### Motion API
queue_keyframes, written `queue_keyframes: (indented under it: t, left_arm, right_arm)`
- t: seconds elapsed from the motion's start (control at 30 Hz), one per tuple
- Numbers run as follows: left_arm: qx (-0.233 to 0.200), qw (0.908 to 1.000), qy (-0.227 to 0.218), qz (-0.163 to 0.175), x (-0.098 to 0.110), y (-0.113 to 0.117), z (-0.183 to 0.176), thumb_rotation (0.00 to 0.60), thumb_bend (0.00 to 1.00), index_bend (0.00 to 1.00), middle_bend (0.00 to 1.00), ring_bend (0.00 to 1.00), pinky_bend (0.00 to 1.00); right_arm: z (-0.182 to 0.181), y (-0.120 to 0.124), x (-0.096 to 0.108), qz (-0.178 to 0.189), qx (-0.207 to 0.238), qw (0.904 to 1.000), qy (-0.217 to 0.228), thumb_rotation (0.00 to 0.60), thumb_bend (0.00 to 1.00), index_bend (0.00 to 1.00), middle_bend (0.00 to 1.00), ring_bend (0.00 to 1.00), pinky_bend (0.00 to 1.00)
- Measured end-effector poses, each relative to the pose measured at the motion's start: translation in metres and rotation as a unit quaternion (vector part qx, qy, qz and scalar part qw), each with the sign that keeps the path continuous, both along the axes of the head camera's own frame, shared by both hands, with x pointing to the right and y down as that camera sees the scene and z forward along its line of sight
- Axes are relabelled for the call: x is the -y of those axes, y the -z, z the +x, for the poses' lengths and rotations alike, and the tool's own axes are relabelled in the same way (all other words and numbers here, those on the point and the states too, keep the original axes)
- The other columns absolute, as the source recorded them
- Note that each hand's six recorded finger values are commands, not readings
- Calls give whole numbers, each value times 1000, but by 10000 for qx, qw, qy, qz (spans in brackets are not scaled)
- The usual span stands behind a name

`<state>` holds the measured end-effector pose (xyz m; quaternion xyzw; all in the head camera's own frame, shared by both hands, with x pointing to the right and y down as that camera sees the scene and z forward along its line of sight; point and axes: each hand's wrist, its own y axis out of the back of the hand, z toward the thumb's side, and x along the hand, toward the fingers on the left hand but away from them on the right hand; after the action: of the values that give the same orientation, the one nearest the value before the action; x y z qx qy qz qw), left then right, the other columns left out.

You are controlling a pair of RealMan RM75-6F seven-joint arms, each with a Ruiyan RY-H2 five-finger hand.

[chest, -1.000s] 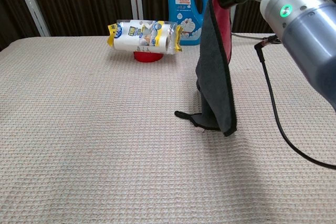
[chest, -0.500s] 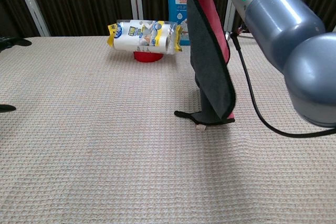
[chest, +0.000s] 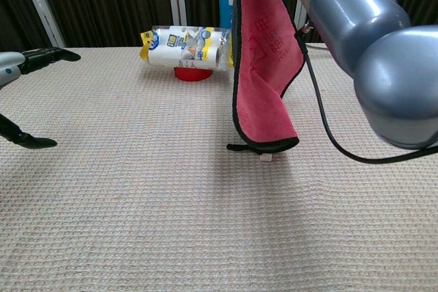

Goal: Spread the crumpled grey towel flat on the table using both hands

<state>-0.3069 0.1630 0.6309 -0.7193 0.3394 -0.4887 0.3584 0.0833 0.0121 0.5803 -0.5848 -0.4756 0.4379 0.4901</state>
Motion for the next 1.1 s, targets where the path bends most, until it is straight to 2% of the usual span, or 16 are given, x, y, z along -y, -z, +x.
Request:
queue_keyframes:
  t: [0.13, 0.23, 0.4, 0.5, 0.6, 0.8, 1.1]
  left_arm:
    - [-99, 9996, -239, 143, 3, 3, 18, 600, 14, 0, 0, 0, 82]
    - [-373, 9986, -290, 257, 5, 5, 42, 600, 15, 0, 0, 0, 82]
    - [-1019, 9944, -247, 116, 4, 6, 85, 600, 43, 0, 0, 0, 82]
    - [-1113, 9929, -411, 59, 6, 8, 98, 600, 90, 0, 0, 0, 82]
    - [-1021, 9913, -813, 195, 9, 12, 109, 600, 98, 0, 0, 0, 82]
    - [-741, 9767, -1923, 599, 18, 25, 134, 600, 100, 0, 0, 0, 82]
    - [-391, 9603, -2654, 766, 12, 31, 151, 600, 103, 0, 5, 0, 82]
  right_arm:
    - [1, 0, -1, 2, -18, 10000, 2, 600, 639, 664, 193, 86, 108]
    - [1, 0, -4, -8, -42, 10000, 4, 600, 639, 664, 193, 86, 109]
    - [1, 2, -6, -3, -74, 10000, 23, 600, 639, 664, 193, 86, 108]
    - [1, 2, -6, 2, -79, 10000, 29, 600, 640, 664, 193, 86, 107]
    - [1, 5, -7, 40, -89, 9999, 47, 600, 639, 664, 193, 86, 107]
    - [1, 6, -7, 51, -105, 9999, 44, 600, 640, 664, 193, 86, 108]
    - [2, 6, -9, 56, -100, 9999, 42, 600, 640, 664, 193, 86, 109]
